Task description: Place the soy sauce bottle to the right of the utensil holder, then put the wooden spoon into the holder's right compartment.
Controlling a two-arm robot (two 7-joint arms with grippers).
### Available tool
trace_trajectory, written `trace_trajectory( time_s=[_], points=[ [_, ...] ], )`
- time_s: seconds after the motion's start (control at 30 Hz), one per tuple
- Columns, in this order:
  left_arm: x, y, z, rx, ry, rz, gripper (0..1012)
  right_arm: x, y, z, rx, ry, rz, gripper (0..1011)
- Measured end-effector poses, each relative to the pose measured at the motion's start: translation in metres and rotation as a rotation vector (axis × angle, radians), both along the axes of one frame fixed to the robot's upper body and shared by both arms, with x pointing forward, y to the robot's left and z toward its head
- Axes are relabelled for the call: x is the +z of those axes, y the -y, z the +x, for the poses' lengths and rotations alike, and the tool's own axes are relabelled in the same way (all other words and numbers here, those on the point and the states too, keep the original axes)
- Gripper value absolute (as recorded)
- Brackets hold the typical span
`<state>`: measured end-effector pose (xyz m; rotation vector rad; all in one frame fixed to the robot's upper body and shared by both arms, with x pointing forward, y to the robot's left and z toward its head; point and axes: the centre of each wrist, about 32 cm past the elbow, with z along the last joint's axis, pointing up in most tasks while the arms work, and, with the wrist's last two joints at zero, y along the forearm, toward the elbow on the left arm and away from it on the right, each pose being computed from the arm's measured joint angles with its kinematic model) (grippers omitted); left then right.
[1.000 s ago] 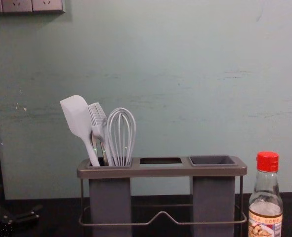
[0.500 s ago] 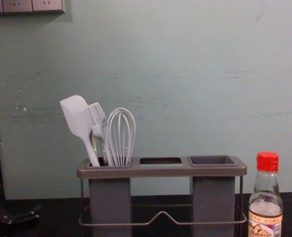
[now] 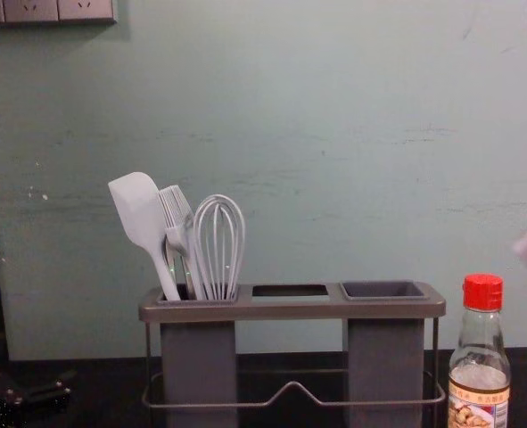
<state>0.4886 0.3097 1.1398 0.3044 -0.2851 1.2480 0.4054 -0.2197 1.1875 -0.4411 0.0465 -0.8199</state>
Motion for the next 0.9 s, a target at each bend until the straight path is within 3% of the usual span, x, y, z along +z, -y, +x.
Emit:
trace_trajectory(
  time_s=[0.1, 0.33, 0.53, 0.9],
  points=[
    [0.0, 0.0, 0.0, 0.0, 0.0, 0.0, 1005, 0.015, -0.011, -0.002, -0.047, -0.039, -0.062, 1004],
    [0.0, 0.0, 0.0, 0.0, 0.0, 0.0, 1005, 0.03, -0.024, -0.003, -0.109, -0.086, -0.099, 1004],
    [0.0, 0.0, 0.0, 0.0, 0.0, 0.0, 1005, 0.035, -0.034, 0.003, -0.13, -0.14, -0.12, 1004],
    [0.0, 0.0, 0.0, 0.0, 0.0, 0.0, 1005, 0.039, -0.048, 0.031, -0.128, -0.273, -0.16, 1004]
  ],
)
